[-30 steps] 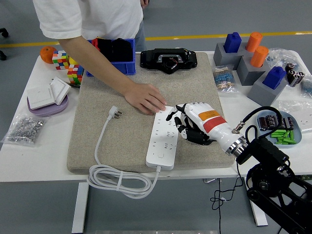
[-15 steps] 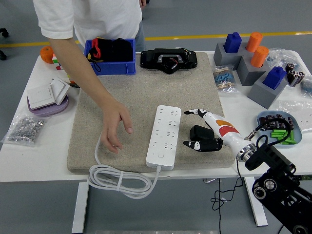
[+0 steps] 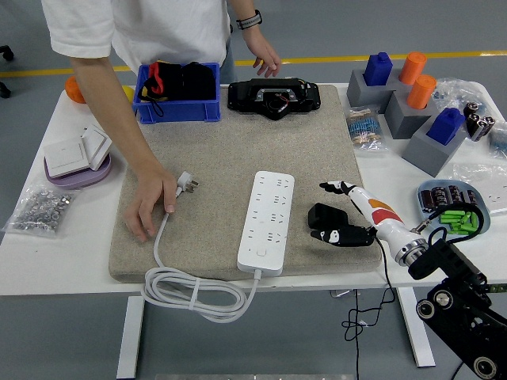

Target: Press the white button,pick up the black plug,place it near the board,insert it into the board

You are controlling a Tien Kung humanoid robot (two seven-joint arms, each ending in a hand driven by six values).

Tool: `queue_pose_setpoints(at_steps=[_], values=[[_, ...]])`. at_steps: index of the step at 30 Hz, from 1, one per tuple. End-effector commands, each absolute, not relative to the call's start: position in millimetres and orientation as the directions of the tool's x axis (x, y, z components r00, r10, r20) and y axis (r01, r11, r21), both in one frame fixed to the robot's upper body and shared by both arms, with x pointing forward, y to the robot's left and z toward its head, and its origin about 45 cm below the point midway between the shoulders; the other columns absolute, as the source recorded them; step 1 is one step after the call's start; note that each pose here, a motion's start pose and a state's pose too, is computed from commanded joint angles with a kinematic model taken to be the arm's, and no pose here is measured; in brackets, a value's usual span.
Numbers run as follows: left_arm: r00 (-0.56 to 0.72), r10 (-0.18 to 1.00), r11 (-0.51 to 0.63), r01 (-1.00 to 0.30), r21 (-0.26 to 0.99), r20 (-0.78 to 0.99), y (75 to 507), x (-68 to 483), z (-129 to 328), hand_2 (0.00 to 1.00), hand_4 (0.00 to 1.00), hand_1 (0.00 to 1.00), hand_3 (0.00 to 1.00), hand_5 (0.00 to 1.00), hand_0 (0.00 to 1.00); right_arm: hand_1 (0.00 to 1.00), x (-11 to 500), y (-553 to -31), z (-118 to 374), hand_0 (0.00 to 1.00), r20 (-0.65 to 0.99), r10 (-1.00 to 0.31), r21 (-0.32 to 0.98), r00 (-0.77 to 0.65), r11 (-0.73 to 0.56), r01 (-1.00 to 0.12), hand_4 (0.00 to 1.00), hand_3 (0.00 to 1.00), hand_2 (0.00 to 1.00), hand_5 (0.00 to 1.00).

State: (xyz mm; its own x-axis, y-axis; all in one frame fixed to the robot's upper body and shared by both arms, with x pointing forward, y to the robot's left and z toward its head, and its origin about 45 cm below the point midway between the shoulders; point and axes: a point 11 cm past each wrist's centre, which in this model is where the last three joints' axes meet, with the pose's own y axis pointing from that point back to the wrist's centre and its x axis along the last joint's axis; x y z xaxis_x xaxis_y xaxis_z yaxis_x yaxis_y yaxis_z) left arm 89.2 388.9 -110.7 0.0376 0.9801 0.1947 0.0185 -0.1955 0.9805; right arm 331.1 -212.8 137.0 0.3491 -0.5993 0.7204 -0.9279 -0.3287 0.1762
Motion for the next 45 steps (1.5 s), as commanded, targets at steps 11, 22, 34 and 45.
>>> queue_pose_setpoints(at_steps=[11,22,34,45], values=[[0.036,0.981,-0.194,0.018,0.981,0.193,388.0,89.1,-111.0,0.666,0.651,0.709,0.734,0.543,0.773,0.699,330.0,-213.6,120.9,0.777,0.718,-0.589,0.201,0.371,-0.334,-0.921,0.841,0.664,0.667,0.115],[0.034,0.981,-0.192,0.017,0.981,0.192,387.6,89.8,-111.0,0.666,0.651,0.709,0.734,0.543,0.773,0.624,332.2,-209.6,118.8,0.686,0.716,-0.593,0.186,0.369,-0.347,-0.919,0.708,0.62,0.583,0.058],[0.034,0.981,-0.192,0.016,0.981,0.191,387.3,90.0,-111.0,0.667,0.65,0.71,0.734,0.543,0.773,0.327,331.1,-208.3,124.0,0.415,0.716,-0.62,0.101,0.321,-0.363,-0.926,0.676,0.54,0.359,0.002],[0.032,0.981,-0.192,0.015,0.981,0.191,387.3,90.0,-111.0,0.666,0.651,0.71,0.734,0.543,0.773,0.25,330.8,-200.4,144.2,0.344,0.71,-0.647,0.013,0.278,-0.383,-0.924,0.617,0.521,0.348,0.002]])
